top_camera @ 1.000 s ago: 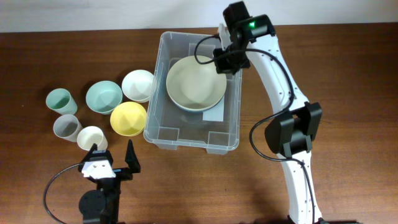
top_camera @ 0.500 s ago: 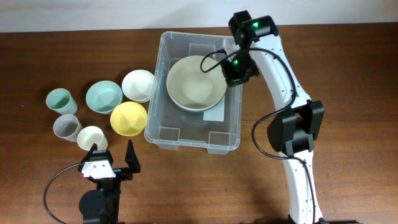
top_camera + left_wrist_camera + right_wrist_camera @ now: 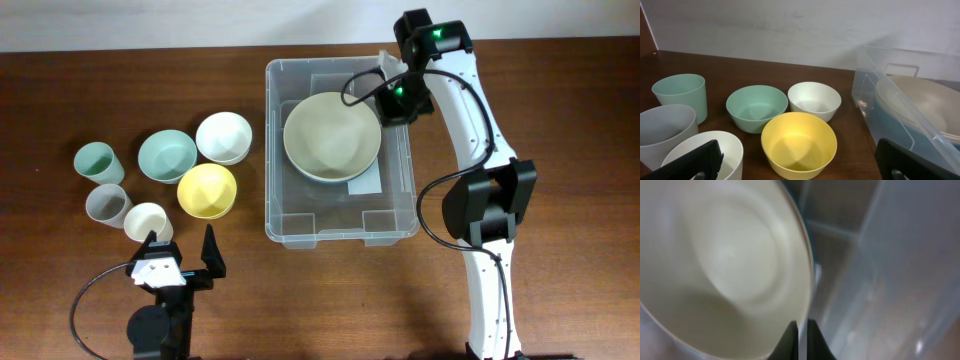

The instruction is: Pack container

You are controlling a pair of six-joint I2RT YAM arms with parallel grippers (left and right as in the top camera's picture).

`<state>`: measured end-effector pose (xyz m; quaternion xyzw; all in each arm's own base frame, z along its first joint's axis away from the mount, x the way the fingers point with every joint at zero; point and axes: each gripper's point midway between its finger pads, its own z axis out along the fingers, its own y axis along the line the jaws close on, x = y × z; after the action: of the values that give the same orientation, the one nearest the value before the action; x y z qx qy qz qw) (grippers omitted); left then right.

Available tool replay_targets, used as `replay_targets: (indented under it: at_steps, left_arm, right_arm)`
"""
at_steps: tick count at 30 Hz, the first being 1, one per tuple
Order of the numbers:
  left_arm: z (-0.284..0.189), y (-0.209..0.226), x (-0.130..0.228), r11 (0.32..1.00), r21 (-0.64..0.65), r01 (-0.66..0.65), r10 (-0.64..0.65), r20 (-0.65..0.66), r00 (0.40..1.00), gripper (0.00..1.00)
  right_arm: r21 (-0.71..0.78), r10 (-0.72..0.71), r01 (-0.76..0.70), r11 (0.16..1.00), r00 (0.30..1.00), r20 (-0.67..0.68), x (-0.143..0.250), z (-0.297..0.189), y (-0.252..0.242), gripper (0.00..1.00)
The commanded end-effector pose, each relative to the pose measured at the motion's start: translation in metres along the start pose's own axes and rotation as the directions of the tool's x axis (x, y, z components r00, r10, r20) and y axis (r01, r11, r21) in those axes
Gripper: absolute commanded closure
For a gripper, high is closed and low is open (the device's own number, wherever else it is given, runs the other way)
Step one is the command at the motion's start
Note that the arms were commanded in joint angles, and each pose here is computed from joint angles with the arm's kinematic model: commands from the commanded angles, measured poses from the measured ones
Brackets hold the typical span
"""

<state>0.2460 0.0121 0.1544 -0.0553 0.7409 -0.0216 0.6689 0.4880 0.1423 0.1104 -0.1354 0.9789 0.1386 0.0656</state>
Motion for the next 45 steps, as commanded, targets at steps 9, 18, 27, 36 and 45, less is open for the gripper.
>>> replay_targets:
  at_steps: [9, 18, 27, 36, 45]
  left_arm:
    - [0.0, -0.002, 0.002, 1.0, 0.011, -0.016, 0.016, 0.0, 1.0, 0.0]
    - [0.0, -0.002, 0.002, 1.0, 0.011, -0.016, 0.016, 0.0, 1.0, 0.0]
    - [0.0, -0.002, 0.002, 1.0, 0.011, -0.016, 0.016, 0.0, 1.0, 0.0]
    - [0.0, -0.002, 0.002, 1.0, 0.011, -0.016, 0.016, 0.0, 1.0, 0.0]
    - [0.0, -0.002, 0.002, 1.0, 0.011, -0.016, 0.016, 0.0, 1.0, 0.0]
  right_arm:
    - [-0.149, -0.046, 0.08, 0.986, 0.974, 0.22, -0.044, -0.046, 0.047, 0.96]
    - [0.006, -0.202, 0.203, 0.979, 0.967, 0.155, -0.042, 0.02, 0.084, 0.96]
    - [0.022, -0.167, 0.166, 0.986, 0.982, 0.091, -0.033, 0.071, 0.072, 0.96]
    - [0.037, -0.17, 0.167, 0.985, 0.98, 0.101, -0.032, 0.108, 0.061, 0.96]
    - [0.075, -0.188, 0.177, 0.981, 0.965, 0.182, -0.053, 0.106, 0.058, 0.96]
